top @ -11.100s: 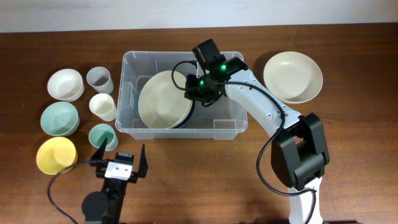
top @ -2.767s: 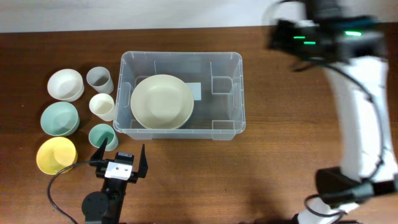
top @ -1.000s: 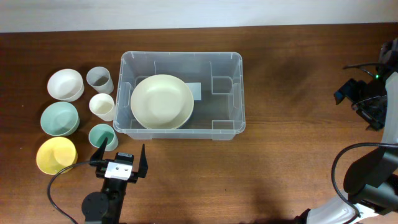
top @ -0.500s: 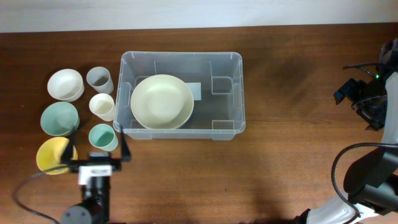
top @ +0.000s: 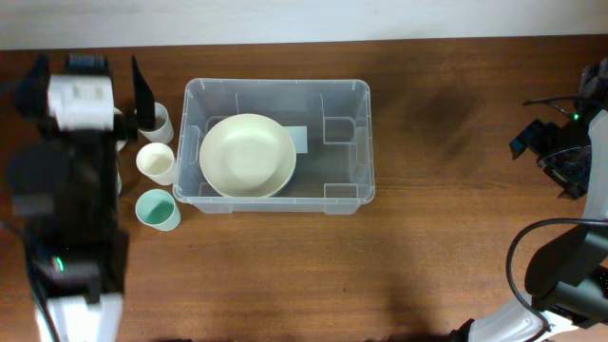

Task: Pack container
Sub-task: 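Move the left gripper over the mint green bowl at left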

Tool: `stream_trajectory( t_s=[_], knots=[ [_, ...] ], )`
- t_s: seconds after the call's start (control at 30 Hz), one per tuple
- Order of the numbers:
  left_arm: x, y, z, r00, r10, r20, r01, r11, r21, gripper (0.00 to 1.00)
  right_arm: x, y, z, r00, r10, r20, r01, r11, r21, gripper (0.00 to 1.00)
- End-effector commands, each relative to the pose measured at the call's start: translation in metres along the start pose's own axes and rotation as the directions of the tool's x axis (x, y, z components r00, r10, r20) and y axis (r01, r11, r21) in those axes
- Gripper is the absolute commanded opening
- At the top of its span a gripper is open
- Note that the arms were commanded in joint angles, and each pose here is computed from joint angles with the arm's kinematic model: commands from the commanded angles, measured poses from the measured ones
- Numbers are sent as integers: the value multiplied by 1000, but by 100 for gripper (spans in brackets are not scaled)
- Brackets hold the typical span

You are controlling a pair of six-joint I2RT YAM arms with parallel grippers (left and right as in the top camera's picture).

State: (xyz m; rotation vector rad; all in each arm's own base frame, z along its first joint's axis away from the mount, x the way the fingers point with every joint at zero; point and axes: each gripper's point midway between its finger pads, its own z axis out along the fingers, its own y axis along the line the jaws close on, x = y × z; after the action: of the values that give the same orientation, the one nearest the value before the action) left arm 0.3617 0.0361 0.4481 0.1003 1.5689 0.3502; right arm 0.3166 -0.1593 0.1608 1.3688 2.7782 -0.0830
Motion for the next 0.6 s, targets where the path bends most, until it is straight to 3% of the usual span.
stream_trajectory(
  t_s=[0.0,0.1,0.3,0.47,0.57],
  knots=[
    [19,54,17,961,-113,-254,52,971,-235,100,1,-1,2,1000,3,-8,-3,1000,6,99],
    [51,71,25,878,-162,-451,42,964,-264,100,1,0,2,1000,3,-7,-3,1000,6,99],
    [117,50,53,753,-145,-642,48,985,-166,100,1,0,2,1000,3,-7,-3,1000,6,99],
    [186,78,64,597,-459,-659,156,871,-465,100,1,0,2,1000,3,-7,-3,1000,6,99],
    [227,88,70,488,-552,-676,247,830,-499,100,1,-1,2,1000,3,-8,-3,1000,6,99]
  ],
)
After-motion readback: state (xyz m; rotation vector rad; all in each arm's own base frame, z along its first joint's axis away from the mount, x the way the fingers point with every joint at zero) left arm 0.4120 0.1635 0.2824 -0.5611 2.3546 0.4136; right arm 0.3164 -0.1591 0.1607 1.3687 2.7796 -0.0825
